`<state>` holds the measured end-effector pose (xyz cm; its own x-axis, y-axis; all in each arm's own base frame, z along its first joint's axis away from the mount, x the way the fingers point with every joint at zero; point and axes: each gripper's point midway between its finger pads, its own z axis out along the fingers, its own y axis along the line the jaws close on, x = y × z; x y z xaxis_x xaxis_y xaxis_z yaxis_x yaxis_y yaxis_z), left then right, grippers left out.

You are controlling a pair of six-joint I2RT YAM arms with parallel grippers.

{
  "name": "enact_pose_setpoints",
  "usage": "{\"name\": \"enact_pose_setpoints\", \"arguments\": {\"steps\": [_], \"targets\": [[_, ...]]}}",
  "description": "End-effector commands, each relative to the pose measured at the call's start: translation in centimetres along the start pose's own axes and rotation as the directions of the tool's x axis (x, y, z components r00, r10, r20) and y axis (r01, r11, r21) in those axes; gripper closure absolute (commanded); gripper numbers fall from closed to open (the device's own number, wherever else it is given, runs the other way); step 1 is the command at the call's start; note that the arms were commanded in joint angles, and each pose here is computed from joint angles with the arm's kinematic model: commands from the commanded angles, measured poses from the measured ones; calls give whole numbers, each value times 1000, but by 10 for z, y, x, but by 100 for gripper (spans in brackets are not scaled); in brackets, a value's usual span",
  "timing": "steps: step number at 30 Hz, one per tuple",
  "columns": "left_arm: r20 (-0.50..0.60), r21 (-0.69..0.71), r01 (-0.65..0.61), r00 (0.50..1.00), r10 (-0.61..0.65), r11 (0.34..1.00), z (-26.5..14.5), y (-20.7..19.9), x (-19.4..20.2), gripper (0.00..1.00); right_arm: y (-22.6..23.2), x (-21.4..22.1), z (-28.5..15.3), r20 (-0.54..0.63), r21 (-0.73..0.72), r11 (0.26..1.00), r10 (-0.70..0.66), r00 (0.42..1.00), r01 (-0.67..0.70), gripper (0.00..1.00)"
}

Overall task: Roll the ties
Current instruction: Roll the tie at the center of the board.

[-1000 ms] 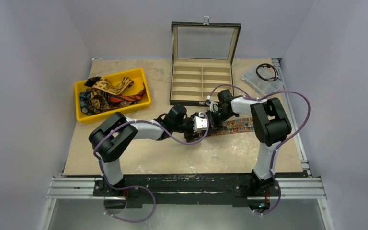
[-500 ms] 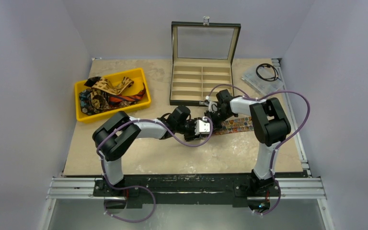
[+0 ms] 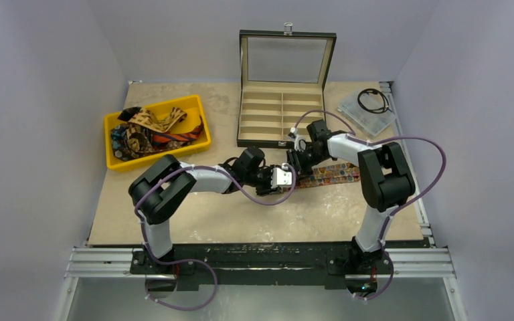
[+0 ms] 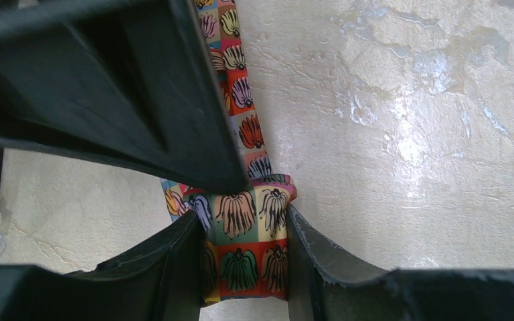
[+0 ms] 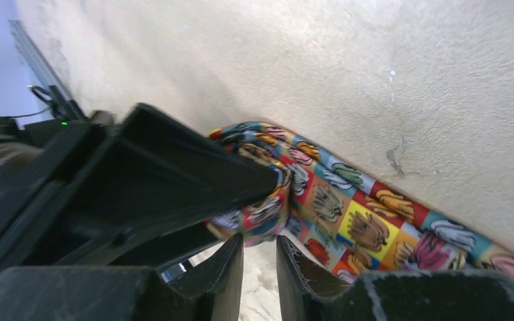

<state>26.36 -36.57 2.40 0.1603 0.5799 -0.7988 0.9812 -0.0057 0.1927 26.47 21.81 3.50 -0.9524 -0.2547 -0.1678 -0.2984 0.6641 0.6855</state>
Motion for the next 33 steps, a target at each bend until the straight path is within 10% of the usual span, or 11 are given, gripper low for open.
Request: {"name": "enact_pose_setpoints", "arguments": {"steps": [1, 21, 33], "targets": [[-149, 92, 110, 984, -96, 990, -5, -36, 57, 92, 24, -24, -28, 114, -75, 995, -58, 992, 67, 74], [67, -45, 342, 938, -339, 939, -38, 8, 8, 91, -75, 11, 15, -17, 231, 970, 87, 996, -81, 83], [-159, -88, 359, 916, -369, 929, -35, -7, 65, 89, -39, 24, 10, -15, 145, 989, 32, 999, -30, 78]]}}
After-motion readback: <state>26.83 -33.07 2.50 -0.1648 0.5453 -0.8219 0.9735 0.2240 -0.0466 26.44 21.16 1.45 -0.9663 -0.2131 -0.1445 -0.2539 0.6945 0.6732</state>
